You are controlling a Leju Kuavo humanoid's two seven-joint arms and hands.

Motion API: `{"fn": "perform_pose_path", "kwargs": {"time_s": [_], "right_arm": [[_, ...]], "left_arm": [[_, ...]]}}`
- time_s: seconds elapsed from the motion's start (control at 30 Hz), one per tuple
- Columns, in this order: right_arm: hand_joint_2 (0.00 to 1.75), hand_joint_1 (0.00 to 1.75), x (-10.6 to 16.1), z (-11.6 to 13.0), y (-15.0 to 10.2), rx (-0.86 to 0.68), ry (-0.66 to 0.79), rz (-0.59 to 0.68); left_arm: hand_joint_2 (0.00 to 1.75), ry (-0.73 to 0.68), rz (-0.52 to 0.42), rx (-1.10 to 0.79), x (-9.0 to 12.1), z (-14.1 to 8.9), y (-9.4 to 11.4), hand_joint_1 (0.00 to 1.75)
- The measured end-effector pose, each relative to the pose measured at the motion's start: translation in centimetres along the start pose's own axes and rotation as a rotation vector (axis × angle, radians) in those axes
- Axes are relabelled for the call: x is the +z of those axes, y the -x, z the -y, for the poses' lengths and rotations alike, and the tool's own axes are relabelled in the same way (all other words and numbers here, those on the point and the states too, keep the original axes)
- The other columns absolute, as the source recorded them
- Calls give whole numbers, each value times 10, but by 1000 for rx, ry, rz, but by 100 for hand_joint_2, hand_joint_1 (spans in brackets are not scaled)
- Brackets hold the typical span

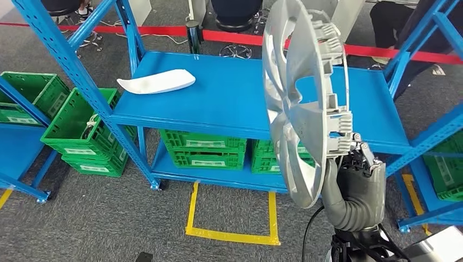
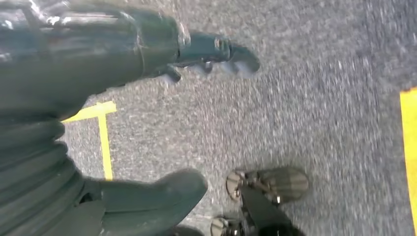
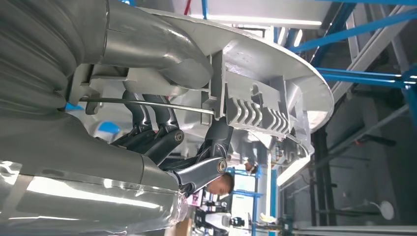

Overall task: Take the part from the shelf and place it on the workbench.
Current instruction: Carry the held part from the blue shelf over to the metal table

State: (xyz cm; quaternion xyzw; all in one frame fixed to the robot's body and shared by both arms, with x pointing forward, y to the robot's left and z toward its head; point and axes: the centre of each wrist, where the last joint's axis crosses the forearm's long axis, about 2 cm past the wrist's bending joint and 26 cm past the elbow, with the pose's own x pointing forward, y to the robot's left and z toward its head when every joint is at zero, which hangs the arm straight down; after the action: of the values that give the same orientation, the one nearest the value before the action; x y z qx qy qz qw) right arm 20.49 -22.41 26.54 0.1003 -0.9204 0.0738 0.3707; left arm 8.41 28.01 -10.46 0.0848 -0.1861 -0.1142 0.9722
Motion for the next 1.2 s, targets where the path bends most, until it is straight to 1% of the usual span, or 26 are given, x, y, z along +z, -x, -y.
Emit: {"fn": "perform_pose_path", "kwargs": {"time_s": [1.2], "right_arm": [[175, 175, 2, 2, 1, 5, 8, -14]], "left_arm": [[175, -7, -4, -1, -1, -3, -1, 0]]}}
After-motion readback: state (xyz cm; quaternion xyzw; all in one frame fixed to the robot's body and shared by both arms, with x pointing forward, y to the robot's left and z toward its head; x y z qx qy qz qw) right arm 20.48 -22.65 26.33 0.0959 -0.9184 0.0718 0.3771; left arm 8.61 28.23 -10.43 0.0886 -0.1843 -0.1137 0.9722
